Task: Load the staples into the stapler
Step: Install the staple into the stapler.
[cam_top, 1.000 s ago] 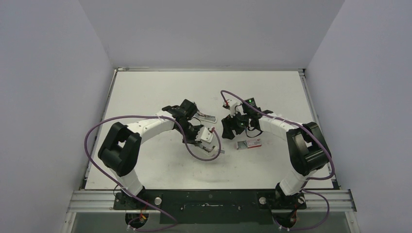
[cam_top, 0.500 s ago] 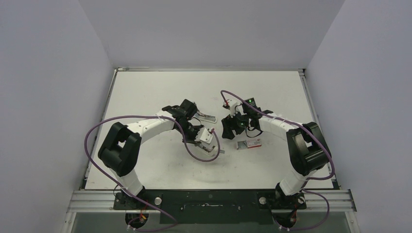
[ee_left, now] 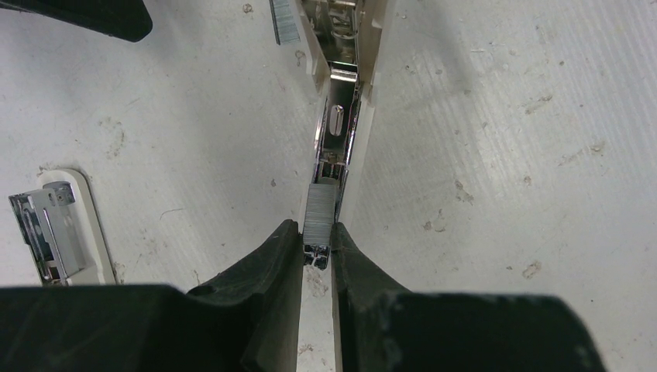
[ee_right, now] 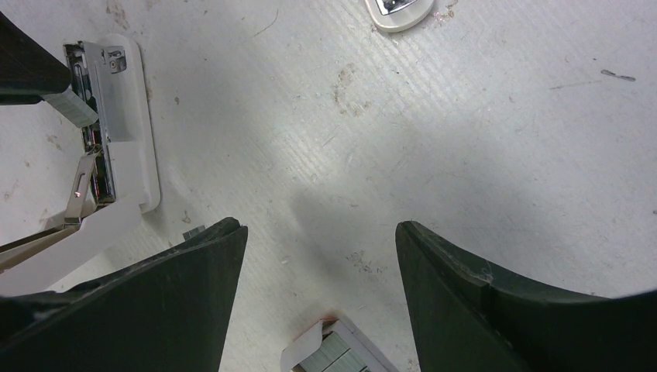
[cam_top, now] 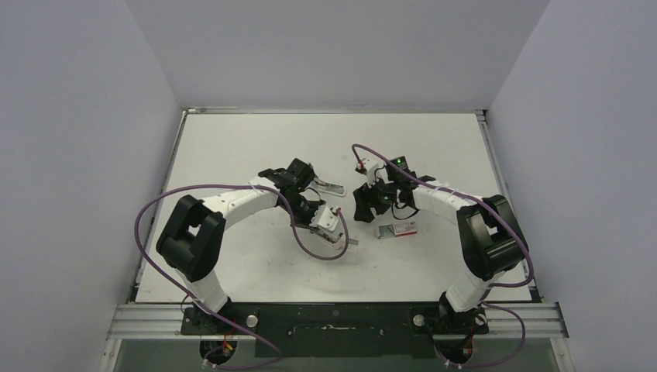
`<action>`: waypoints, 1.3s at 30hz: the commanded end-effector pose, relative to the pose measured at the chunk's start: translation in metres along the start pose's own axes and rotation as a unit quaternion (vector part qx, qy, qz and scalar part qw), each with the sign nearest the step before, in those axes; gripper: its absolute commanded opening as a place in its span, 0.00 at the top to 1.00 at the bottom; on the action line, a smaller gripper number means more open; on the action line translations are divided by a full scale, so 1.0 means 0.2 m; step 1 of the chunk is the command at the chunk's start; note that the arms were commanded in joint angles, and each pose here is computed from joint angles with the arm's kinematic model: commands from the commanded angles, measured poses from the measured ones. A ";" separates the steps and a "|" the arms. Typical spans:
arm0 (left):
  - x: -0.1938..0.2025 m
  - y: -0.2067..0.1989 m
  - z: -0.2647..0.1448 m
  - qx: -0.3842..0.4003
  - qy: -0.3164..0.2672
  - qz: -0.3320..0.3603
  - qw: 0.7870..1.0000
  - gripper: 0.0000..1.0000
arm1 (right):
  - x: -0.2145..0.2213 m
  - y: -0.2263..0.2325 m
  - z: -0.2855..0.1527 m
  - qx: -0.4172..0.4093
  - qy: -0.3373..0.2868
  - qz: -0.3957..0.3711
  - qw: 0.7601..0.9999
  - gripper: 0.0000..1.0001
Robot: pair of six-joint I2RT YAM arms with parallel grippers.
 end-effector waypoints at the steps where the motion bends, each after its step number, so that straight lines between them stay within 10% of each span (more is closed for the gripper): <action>1: -0.04 -0.01 -0.02 0.001 -0.008 0.021 1.000 1.00 | -0.09 -0.01 -0.01 -0.004 -0.024 -0.014 1.000 0.28; 39: -0.03 0.02 -0.04 0.002 -0.025 0.035 0.999 1.00 | -0.09 -0.01 -0.01 -0.006 -0.021 -0.013 1.000 0.29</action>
Point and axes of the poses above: each gripper's point midway between its finger pads, its own z axis out along the fingers, its own y axis along the line the jaws close on, x = y × z, the point moved 3 cm from there along -z, back along the fingers, and after that the axes turned 8 degrees about z, right-handed, at the moved point
